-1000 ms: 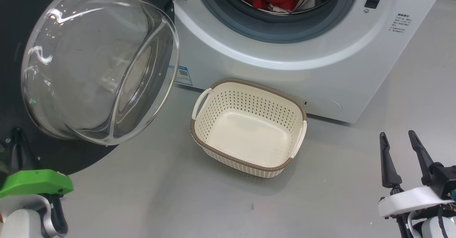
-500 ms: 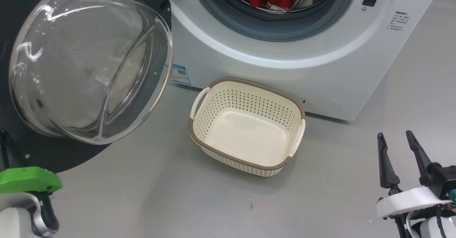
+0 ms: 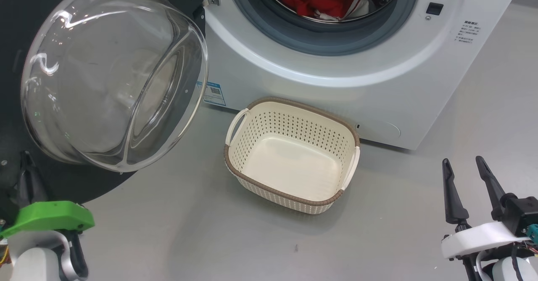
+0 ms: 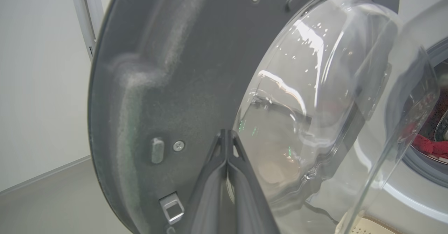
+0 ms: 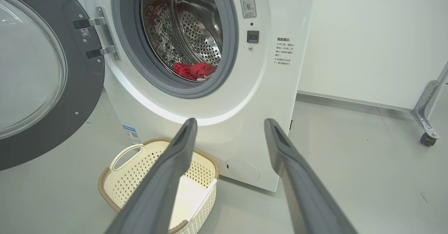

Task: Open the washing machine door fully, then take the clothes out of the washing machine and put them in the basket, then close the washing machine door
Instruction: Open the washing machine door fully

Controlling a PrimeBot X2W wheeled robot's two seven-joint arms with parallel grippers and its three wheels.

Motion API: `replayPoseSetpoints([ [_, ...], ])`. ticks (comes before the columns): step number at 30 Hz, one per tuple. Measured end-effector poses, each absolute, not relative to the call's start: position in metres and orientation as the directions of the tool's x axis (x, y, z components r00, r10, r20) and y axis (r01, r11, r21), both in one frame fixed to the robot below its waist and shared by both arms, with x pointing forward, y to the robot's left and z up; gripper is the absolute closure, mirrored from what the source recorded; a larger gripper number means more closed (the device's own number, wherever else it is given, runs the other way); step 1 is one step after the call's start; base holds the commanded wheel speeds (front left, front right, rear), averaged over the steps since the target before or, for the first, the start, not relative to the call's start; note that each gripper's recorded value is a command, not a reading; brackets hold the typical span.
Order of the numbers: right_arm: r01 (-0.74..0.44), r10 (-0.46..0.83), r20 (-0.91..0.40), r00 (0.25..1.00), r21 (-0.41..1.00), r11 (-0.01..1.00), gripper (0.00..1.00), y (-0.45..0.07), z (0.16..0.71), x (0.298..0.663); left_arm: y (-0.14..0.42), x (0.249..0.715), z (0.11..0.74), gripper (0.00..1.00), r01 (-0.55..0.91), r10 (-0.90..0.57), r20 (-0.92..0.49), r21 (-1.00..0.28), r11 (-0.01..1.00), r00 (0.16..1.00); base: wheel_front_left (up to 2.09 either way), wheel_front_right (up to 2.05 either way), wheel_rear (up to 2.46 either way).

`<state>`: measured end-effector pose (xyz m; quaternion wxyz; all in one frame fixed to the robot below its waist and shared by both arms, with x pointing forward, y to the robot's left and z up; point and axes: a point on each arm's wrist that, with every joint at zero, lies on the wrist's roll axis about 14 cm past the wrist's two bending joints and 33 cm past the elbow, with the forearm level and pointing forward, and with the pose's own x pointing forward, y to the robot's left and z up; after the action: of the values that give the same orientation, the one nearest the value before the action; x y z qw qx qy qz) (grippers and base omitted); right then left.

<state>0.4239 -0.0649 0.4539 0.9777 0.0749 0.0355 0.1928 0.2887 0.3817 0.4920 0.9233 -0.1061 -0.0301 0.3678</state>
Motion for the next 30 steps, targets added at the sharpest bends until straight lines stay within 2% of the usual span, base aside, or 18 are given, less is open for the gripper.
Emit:
replayPoseSetpoints([
  [12,-0.387,0.395,-0.019,0.918,0.165,0.907,0.0,-0.057,0.465,0.414,0.349,0.278,0.495,1.0,-0.605,0.619,0.004,-0.206,0.769,0.786,0.0,0.0,0.0],
  [14,-0.385,0.393,-0.018,0.919,0.163,0.908,0.0,-0.058,0.466,0.412,0.339,0.278,0.493,0.74,-0.576,0.59,0.001,-0.208,0.79,0.808,0.0,0.0,0.0],
  [15,-0.383,0.391,-0.019,0.92,0.163,0.909,0.0,-0.059,0.466,0.411,0.334,0.278,0.491,0.55,-0.563,0.575,-0.003,-0.208,0.8,0.818,0.0,0.0,0.0],
  [17,-0.381,0.39,-0.026,0.92,0.163,0.91,0.0,-0.06,0.464,0.407,0.323,0.277,0.486,0.37,-0.536,0.546,-0.017,-0.211,0.817,0.838,0.0,0.0,0.0],
  [18,-0.381,0.39,-0.028,0.92,0.164,0.91,0.0,-0.06,0.464,0.406,0.318,0.277,0.484,0.15,-0.528,0.535,-0.024,-0.211,0.823,0.844,0.0,0.0,0.0],
  [19,-0.381,0.39,-0.027,0.92,0.164,0.91,0.0,-0.059,0.464,0.404,0.313,0.276,0.482,0.08,-0.515,0.522,-0.028,-0.213,0.83,0.853,0.0,0.0,0.0],
  [21,-0.381,0.389,-0.023,0.921,0.166,0.91,0.0,-0.059,0.466,0.403,0.304,0.275,0.478,0.0,-0.494,0.498,-0.038,-0.214,0.843,0.866,0.0,0.0,0.0],
  [25,-0.375,0.384,-0.02,0.923,0.165,0.912,0.0,-0.061,0.467,0.402,0.287,0.278,0.474,0.0,-0.448,0.449,-0.048,-0.22,0.867,0.892,0.0,0.0,0.0],
  [30,-0.356,0.363,-0.017,0.932,0.166,0.92,0.0,-0.069,0.469,0.399,0.247,0.294,0.479,0.0,-0.307,0.309,-0.031,-0.244,0.92,0.95,0.0,0.0,0.0],
])
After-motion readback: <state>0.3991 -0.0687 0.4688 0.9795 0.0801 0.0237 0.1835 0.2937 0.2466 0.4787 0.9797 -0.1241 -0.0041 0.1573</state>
